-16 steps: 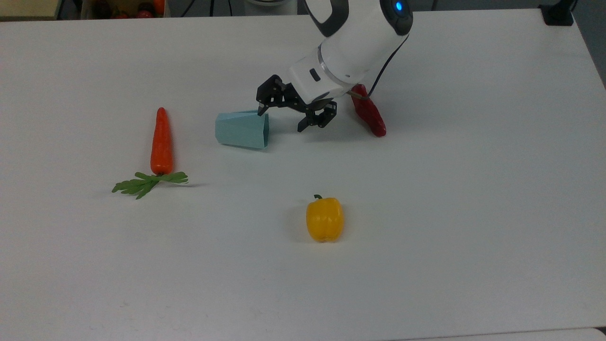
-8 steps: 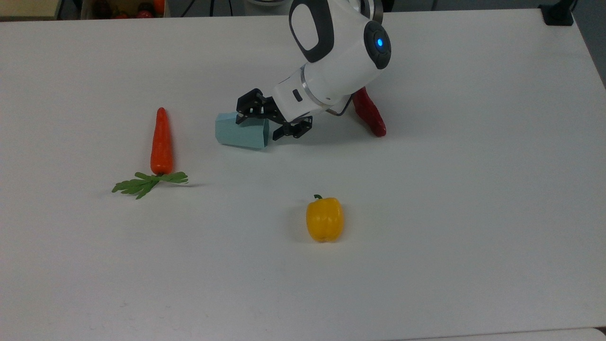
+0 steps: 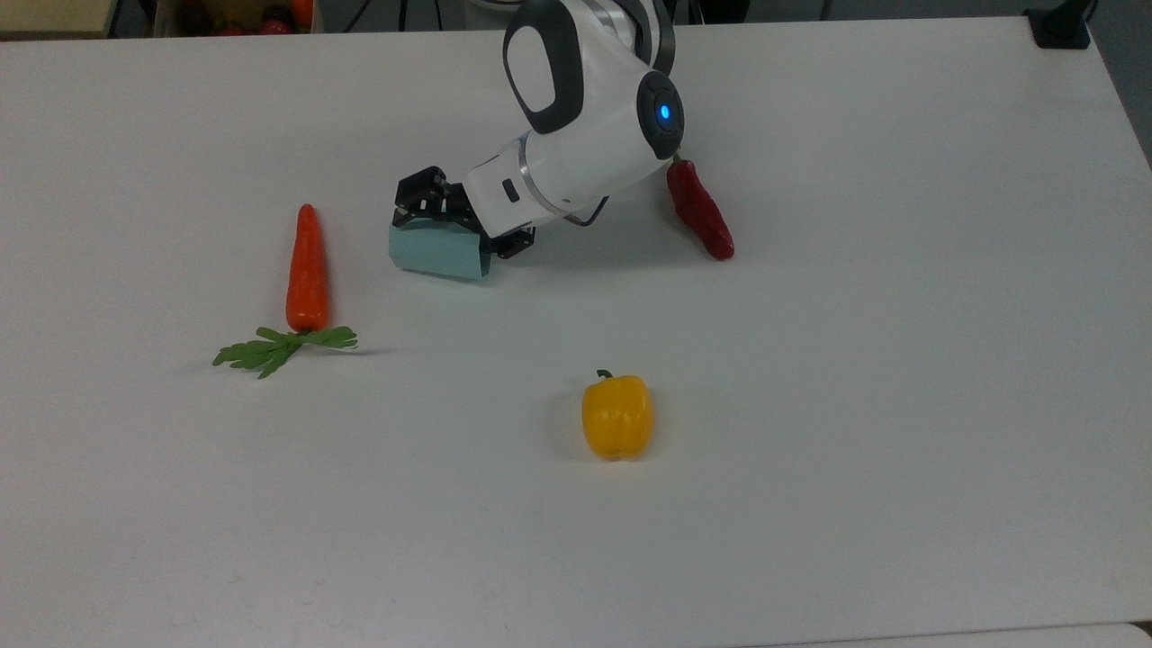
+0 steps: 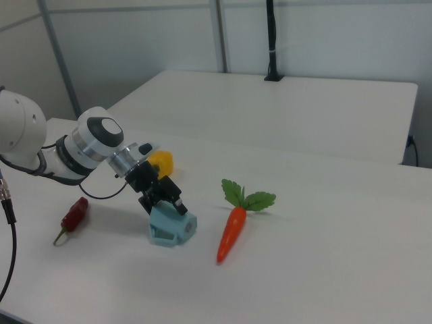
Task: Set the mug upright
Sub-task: 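Close the gripper on the rim of the light blue mug, then lift and rotate the held mug so its base faces the table, then lower the upright mug onto the table, then open the gripper and raise it away from the mug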
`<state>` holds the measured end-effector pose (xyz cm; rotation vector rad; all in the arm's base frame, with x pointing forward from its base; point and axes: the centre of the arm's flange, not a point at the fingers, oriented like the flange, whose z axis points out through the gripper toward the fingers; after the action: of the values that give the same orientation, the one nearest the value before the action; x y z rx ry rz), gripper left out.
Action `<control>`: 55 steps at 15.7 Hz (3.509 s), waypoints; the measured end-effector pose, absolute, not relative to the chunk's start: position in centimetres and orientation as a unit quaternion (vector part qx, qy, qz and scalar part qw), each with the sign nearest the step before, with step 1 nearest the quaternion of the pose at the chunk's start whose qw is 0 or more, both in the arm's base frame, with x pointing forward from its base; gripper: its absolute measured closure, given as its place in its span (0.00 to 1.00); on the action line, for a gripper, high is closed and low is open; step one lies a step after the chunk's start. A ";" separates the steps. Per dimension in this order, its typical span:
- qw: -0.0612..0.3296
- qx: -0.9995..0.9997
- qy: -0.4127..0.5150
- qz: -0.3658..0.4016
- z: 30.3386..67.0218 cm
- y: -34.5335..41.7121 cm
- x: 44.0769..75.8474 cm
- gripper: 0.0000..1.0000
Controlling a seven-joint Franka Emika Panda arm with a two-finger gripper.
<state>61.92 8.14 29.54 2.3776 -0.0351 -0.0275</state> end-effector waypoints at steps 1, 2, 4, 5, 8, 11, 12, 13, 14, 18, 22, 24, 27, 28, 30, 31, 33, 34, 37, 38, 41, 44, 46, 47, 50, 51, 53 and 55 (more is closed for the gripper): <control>0.373 0.928 -0.014 -0.011 29.5 8.0 61.9 0.14; 0.376 0.926 -0.014 -0.010 29.7 7.9 62.0 0.25; 0.377 0.926 -0.016 -0.005 30.3 7.8 62.0 0.36; 0.378 0.926 -0.018 -0.005 30.6 7.7 62.0 0.42; 0.374 0.927 -0.030 -0.002 32.1 7.4 61.9 0.67; 0.322 0.945 -0.049 -0.018 34.2 7.1 61.6 0.92; 0.296 0.954 -0.047 -0.028 35.1 7.0 61.5 0.92; 0.274 0.960 -0.044 -0.034 36.0 7.0 61.4 0.92; 0.250 0.967 -0.041 -0.038 37.2 6.9 61.2 0.92; 0.137 0.989 -0.024 -0.043 42.3 5.8 60.5 0.92; 0.024 0.998 0.028 -0.046 44.9 3.9 60.1 0.92; -0.014 0.997 0.058 -0.045 44.9 2.2 60.2 0.92; -0.042 0.995 0.091 -0.013 44.6 -0.2 60.7 0.92; -0.041 0.995 0.094 0.005 44.2 -0.7 60.9 0.92; -0.036 0.994 0.096 0.028 42.8 -1.0 61.1 0.92; -0.034 0.994 0.096 0.037 41.9 -0.9 61.0 0.92; -0.030 0.994 0.095 0.050 40.4 -0.9 60.9 0.92; -0.029 0.994 0.094 0.053 39.8 -0.9 60.9 0.92; -0.028 0.994 0.092 0.050 37.5 -1.0 60.5 0.92; -0.027 0.994 0.092 0.048 36.7 -1.0 60.4 0.92; -0.027 0.994 0.103 0.036 34.5 -0.9 60.5 0.92; -0.026 0.991 0.130 0.032 33.7 -0.9 60.6 0.91; -0.026 0.990 0.133 0.032 33.7 -0.9 60.6 0.77; -0.026 0.990 0.134 0.032 33.7 -0.9 60.6 0.67; -0.026 0.990 0.134 0.036 34.2 -0.8 60.8 0.36; -0.026 0.990 0.133 0.042 34.7 -0.7 61.0 0.25; -0.028 0.991 0.123 0.046 36.8 -0.5 61.4 0.07; -0.032 0.992 0.116 0.043 40.9 -0.2 61.7 0.00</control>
<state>61.70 -0.24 40.89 3.1819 0.3707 0.1387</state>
